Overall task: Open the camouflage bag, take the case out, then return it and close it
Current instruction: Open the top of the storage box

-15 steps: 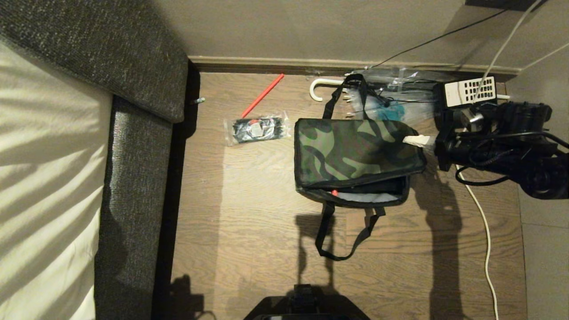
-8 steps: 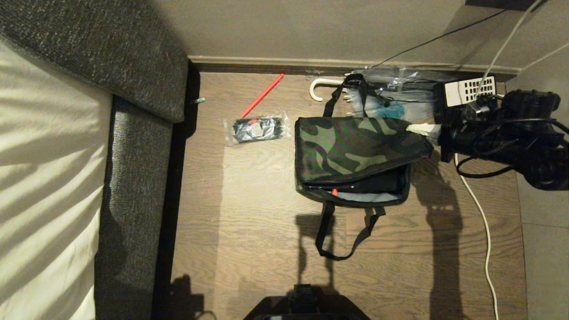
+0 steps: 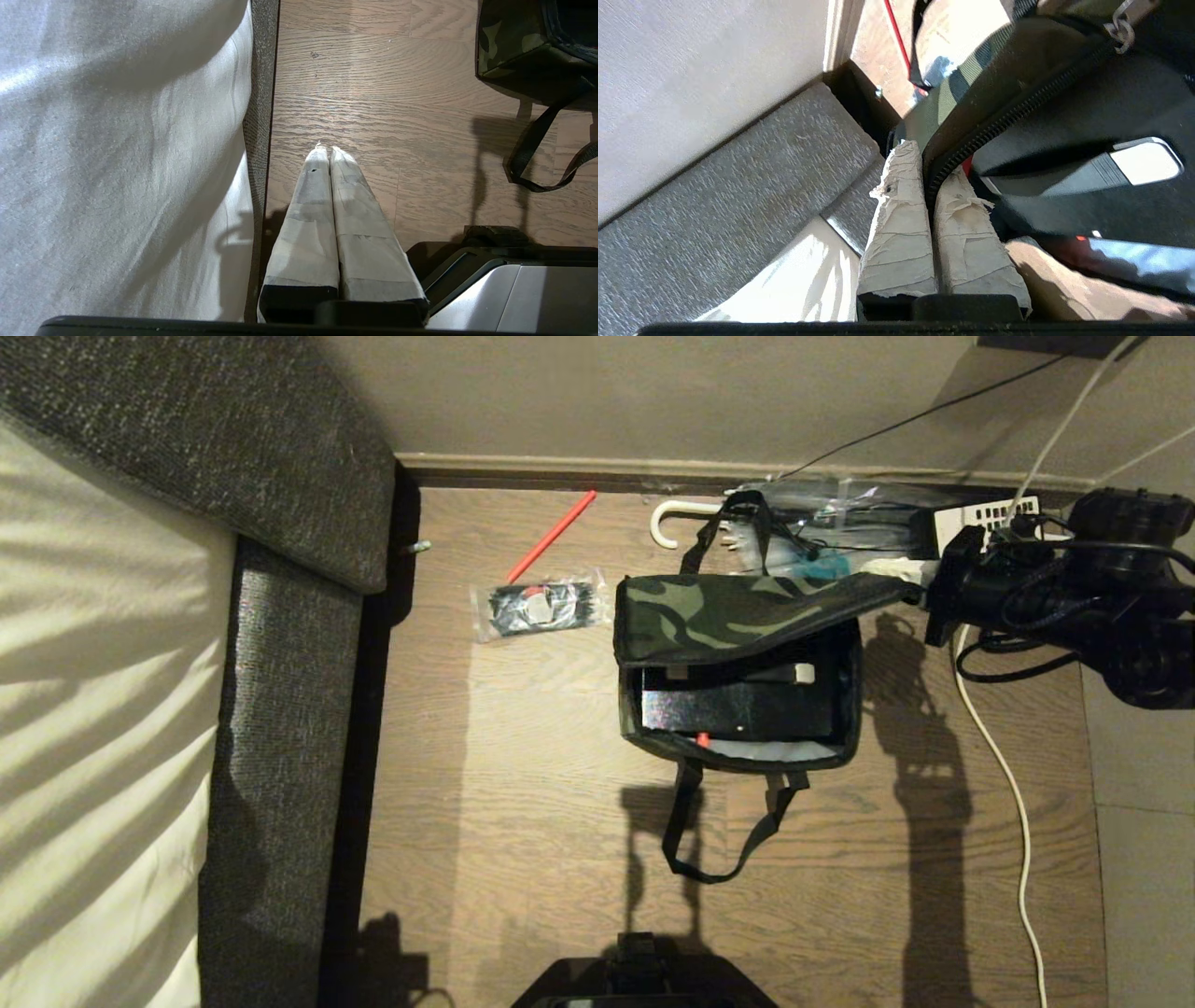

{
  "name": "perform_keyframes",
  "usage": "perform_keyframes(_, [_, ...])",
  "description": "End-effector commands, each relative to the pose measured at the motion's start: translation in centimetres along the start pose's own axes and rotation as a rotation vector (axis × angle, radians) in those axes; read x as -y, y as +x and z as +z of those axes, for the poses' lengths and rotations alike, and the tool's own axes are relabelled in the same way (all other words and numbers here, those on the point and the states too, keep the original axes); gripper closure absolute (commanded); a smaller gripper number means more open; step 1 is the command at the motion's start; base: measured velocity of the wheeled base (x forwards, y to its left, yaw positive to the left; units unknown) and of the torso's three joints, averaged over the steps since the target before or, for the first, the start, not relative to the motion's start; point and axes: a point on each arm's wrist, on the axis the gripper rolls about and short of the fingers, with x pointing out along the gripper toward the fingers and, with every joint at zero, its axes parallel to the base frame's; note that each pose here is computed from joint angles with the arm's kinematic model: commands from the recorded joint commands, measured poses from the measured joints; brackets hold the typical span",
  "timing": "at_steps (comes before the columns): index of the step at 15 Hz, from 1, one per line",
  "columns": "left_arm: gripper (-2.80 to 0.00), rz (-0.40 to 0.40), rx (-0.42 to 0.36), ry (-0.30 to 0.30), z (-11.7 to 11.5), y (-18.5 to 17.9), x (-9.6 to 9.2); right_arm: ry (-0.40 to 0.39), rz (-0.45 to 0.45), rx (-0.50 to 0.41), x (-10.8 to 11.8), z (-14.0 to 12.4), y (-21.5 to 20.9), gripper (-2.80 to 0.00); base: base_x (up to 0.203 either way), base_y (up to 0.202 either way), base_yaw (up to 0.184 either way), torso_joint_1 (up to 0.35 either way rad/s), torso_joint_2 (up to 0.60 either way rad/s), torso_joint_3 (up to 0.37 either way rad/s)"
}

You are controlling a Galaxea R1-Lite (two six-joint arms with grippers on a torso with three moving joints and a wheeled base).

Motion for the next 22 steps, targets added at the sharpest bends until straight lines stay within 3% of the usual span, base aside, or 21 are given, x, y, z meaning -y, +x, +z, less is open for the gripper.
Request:
perform_keyframes(1, [0.00, 0.000, 0.000, 0.000, 0.0, 0.0, 0.0, 0.008, 0.011, 0.009, -0.1, 0.4, 0.3, 0.00, 0.000, 0.000, 0.000, 0.000, 0.00, 0.000])
perform_keyframes(7, [0.00, 0.000, 0.001, 0.000, 0.0, 0.0, 0.0, 0.021, 0.015, 0.046, -0.2, 1.0, 0.8, 0.00, 0.000, 0.000, 0.000, 0.000, 0.00, 0.000])
perform_keyframes(8, [0.00, 0.000, -0.002, 0.000, 0.0, 0.0, 0.0, 0.024, 0.014, 0.047, -0.2, 1.1, 0.7, -2.80, 0.000, 0.000, 0.000, 0.000, 0.00, 0.000])
perform_keyframes(16, [0.00, 0.000, 0.000, 0.000, 0.0, 0.0, 0.0, -0.001, 0.020, 0.109, -0.3, 1.7, 0.9, -2.80, 0.000, 0.000, 0.000, 0.000, 0.00, 0.000])
perform_keyframes(22, [0.00, 0.000, 0.000, 0.000, 0.0, 0.0, 0.0, -0.064, 0.117, 0.166, -1.8, 2.3, 0.9, -2.80, 0.000, 0.000, 0.000, 0.000, 0.00, 0.000])
